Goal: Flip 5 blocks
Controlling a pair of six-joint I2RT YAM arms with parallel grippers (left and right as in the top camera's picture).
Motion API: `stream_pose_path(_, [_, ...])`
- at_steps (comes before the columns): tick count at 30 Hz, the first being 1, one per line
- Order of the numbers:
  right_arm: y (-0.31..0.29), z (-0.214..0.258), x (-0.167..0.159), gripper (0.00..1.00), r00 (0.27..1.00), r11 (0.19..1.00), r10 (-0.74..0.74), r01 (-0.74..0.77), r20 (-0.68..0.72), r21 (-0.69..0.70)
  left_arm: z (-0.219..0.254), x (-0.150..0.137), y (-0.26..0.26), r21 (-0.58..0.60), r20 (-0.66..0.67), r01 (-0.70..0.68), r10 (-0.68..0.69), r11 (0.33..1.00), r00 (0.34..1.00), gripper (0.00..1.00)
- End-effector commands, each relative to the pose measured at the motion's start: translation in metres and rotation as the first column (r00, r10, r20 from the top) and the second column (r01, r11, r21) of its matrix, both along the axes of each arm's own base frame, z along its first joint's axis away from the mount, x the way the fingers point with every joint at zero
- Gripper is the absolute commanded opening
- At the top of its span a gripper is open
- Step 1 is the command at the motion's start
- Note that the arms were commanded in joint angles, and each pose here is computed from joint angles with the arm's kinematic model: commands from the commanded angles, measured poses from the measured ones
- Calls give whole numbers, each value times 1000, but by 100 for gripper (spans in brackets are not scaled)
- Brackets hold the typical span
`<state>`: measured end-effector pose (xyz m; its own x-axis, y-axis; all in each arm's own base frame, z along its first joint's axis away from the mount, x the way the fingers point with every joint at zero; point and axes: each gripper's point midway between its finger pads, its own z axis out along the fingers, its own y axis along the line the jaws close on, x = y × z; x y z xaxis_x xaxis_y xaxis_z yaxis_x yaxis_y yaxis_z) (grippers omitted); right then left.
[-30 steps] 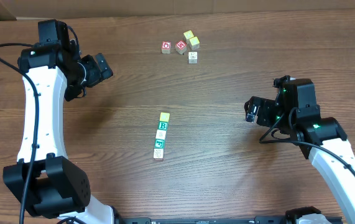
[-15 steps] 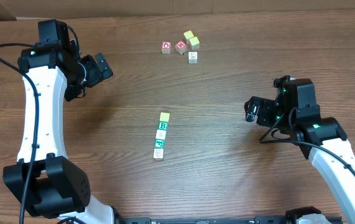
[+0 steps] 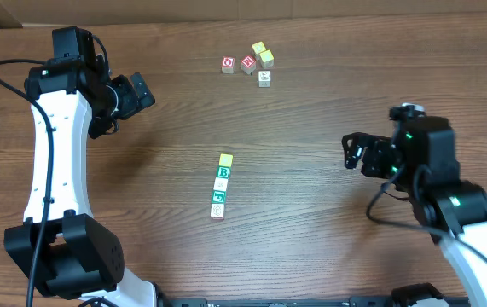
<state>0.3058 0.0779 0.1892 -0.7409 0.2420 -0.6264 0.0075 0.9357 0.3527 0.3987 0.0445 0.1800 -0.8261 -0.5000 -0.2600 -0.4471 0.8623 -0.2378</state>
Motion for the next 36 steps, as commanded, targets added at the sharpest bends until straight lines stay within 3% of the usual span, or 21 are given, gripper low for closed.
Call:
stream_pose_path(1, [-9, 53, -11, 100, 980, 1000, -9, 11, 196, -7, 2, 2, 1, 6, 4, -7, 7, 1000, 1000, 100])
stream_pose_path(4, [-11, 102, -22, 100, 916, 998, 43, -24, 399, -52, 2, 2, 1, 6, 4, -7, 7, 1000, 1000, 99])
stream_pose_path(6, [-13, 141, -36, 100, 832, 995, 82, -34, 549, -98, 2, 2, 1, 6, 4, -7, 7, 1000, 1000, 100])
stream_pose_path(11, [-20, 197, -77, 100, 658, 984, 143, -11, 739, -180, 2, 2, 1, 6, 4, -7, 7, 1000, 1000, 99])
stream_pose_path(18, [-29, 218, -121, 100, 535, 979, 156, 26, 831, -201, 2, 2, 1, 6, 4, -7, 7, 1000, 1000, 100])
stream_pose_path(25, [-27, 207, -130, 100, 456, 982, 156, 25, 876, -188, 2, 2, 1, 6, 4, -7, 7, 1000, 1000, 100])
stream_pose_path(36, [-25, 197, -141, 100, 128, 990, 121, 62, 984, -130, 2, 2, 1, 6, 4, -7, 7, 1000, 1000, 100])
